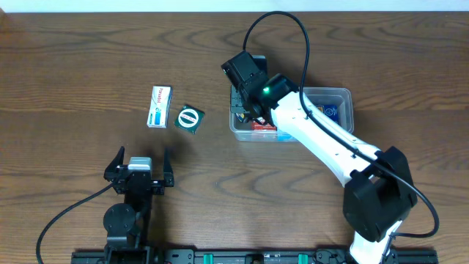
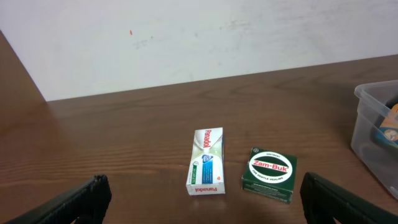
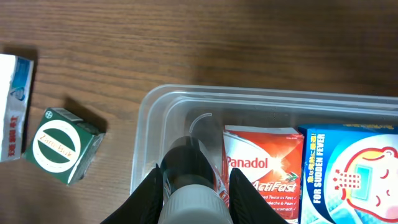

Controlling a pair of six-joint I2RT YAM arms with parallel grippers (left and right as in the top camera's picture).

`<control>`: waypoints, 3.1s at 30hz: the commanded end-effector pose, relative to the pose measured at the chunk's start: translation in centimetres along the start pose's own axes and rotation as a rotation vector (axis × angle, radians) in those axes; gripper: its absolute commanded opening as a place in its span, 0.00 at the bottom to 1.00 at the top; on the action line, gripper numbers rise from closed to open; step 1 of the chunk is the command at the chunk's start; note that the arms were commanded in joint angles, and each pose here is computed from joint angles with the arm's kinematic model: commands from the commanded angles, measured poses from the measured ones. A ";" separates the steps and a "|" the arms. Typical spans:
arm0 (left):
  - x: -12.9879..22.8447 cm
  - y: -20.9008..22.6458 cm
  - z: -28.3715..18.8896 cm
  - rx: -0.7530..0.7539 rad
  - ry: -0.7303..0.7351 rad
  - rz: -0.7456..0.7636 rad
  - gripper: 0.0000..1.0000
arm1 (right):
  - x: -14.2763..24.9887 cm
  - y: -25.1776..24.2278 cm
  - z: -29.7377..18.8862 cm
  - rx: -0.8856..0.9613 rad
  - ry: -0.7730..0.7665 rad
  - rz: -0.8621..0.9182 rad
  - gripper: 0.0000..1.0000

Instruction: Pack container

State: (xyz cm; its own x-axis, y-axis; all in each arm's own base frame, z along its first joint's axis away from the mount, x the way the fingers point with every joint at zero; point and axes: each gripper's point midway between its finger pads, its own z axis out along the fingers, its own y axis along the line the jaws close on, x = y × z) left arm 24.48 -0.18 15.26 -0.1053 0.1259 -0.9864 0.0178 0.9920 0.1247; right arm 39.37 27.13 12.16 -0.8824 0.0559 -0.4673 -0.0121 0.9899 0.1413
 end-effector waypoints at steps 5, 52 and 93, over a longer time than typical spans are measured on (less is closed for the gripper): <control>1.6 0.3 0.1 -0.022 0.051 0.014 0.98 | 1.1 0.0 2.3 0.040 0.028 0.062 0.23; 1.6 0.3 0.1 -0.022 0.051 0.014 0.98 | -10.2 -7.0 -6.9 0.095 -0.324 0.029 0.57; 1.6 0.3 0.1 -0.022 0.051 0.014 0.98 | -1.3 -52.4 -21.5 0.984 -0.140 0.706 0.99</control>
State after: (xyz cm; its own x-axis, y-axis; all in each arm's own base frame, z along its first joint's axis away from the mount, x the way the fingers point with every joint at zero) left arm 24.48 -0.18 15.25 -0.1057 0.1259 -0.9864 0.0179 0.9920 0.1247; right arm 31.38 -27.34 23.02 -0.5029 0.5874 -0.6341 0.8588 0.4227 -0.2896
